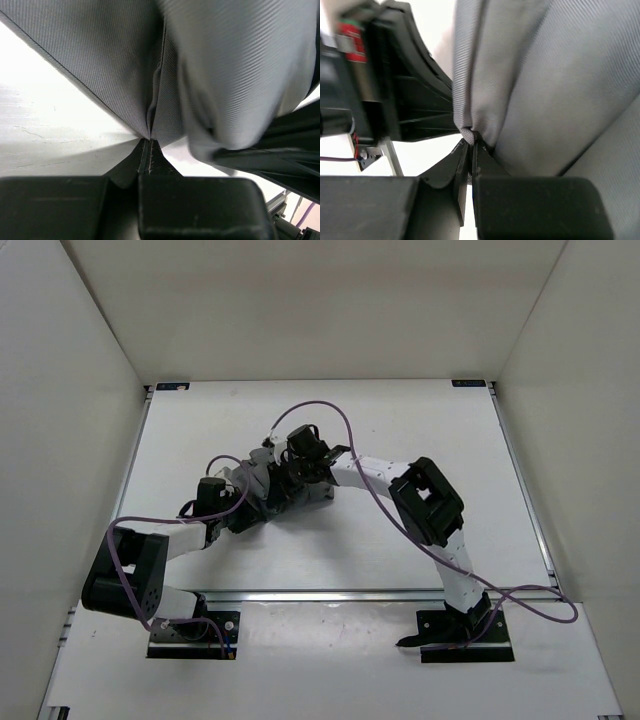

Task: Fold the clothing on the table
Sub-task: Fold the skirt

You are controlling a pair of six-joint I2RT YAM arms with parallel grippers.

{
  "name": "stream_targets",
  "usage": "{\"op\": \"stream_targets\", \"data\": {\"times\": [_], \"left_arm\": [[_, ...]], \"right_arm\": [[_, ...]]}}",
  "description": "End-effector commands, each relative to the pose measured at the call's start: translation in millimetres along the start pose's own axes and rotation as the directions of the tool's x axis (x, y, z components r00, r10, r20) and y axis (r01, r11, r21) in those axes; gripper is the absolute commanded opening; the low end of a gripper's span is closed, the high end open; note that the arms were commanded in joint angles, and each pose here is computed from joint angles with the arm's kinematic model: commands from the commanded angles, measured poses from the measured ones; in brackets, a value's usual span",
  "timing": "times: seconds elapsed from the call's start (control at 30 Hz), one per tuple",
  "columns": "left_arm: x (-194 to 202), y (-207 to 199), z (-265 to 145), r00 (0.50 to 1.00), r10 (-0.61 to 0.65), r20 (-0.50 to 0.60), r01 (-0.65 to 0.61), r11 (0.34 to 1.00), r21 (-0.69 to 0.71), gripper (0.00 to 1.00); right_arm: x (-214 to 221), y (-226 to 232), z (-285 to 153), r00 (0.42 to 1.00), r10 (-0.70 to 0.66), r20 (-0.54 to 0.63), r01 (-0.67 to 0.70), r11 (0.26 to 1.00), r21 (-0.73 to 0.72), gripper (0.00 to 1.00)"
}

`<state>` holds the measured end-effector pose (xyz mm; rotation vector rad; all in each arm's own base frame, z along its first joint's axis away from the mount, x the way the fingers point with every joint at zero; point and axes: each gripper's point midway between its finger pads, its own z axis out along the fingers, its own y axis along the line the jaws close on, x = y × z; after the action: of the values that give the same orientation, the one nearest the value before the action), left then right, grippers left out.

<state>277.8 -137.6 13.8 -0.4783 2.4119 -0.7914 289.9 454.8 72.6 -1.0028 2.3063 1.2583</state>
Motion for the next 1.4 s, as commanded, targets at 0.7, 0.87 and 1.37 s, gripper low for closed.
{"op": "stream_targets", "data": {"times": [0.7,0.87,1.37], "left_arm": [[-9,-14,-29,0.999,0.003,0.039,-0.005,0.998,0.058,0.48],[-30,-28,-51,0.990,0.019,0.139,-0.028,0.998,0.063,0.51],[-43,-72,-103,0.961,0.234,0.148,-0.253,0.959,0.128,0.99]], "right_arm": [[-65,49,-32,0.980,-0.128,0.153,0.140,0.988,-0.069,0.18],[-102,113,-118,0.884,-0.236,0.405,0.267,0.963,-0.023,0.45],[-71,95,-271,0.702,-0.347,0.622,0.198,0.934,0.298,0.60]]}}
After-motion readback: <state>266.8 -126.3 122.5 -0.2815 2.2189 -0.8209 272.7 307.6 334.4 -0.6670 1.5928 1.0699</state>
